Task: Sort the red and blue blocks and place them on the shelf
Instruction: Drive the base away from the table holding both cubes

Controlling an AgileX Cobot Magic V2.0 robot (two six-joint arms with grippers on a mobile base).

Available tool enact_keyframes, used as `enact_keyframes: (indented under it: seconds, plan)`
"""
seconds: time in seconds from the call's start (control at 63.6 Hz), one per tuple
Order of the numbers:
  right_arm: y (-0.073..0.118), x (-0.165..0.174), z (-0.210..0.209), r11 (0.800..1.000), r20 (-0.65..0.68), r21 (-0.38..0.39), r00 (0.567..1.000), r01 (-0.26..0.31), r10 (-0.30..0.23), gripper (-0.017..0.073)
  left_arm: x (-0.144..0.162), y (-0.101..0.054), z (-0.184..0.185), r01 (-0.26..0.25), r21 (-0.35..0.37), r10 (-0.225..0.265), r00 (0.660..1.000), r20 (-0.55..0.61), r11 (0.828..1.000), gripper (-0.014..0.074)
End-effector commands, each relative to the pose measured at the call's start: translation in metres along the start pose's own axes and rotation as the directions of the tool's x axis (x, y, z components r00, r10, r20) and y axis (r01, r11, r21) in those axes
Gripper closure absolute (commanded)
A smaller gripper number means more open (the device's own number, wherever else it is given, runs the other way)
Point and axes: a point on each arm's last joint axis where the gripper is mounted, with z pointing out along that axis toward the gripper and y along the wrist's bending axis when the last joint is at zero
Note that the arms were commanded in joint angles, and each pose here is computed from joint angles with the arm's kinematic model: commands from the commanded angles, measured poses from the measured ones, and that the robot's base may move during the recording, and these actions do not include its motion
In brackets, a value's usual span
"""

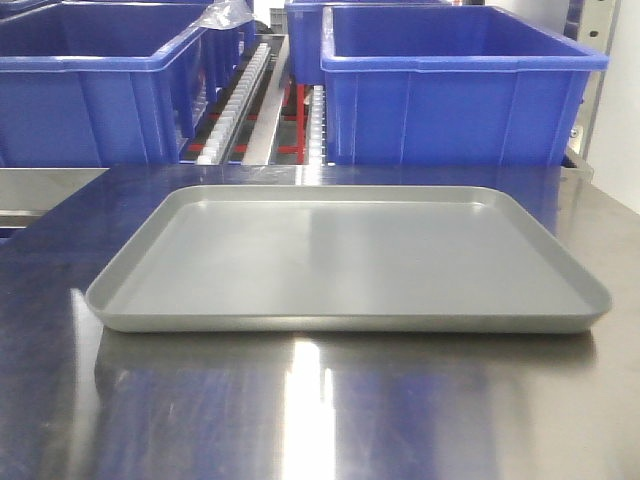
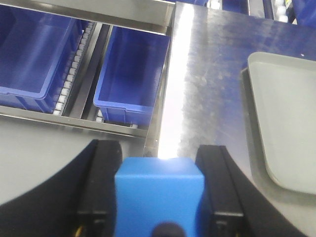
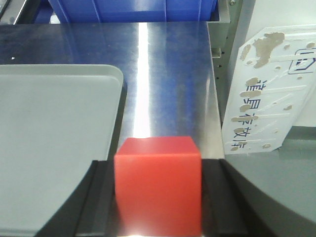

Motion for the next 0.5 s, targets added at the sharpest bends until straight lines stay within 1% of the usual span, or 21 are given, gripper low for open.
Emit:
enact_keyframes:
  seconds: [0.0, 0.487]
  plan:
    - [0.0012, -0.0163, -0.0047, 1.000, 0.111, -0.005, 0.994, 0.016, -0.015, 0.0502, -0.0133, -0.0039, -0.0043, -0.007, 0.031, 0.004, 0.996, 0.088, 1.000, 0.0469]
    - [0.0012, -0.0163, -0.0047, 1.000, 0.111, -0.005, 0.994, 0.016, -0.015, 0.0502, -0.0133, -0.0039, -0.0043, -0.007, 0.031, 0.004, 0.996, 0.088, 1.000, 0.0469]
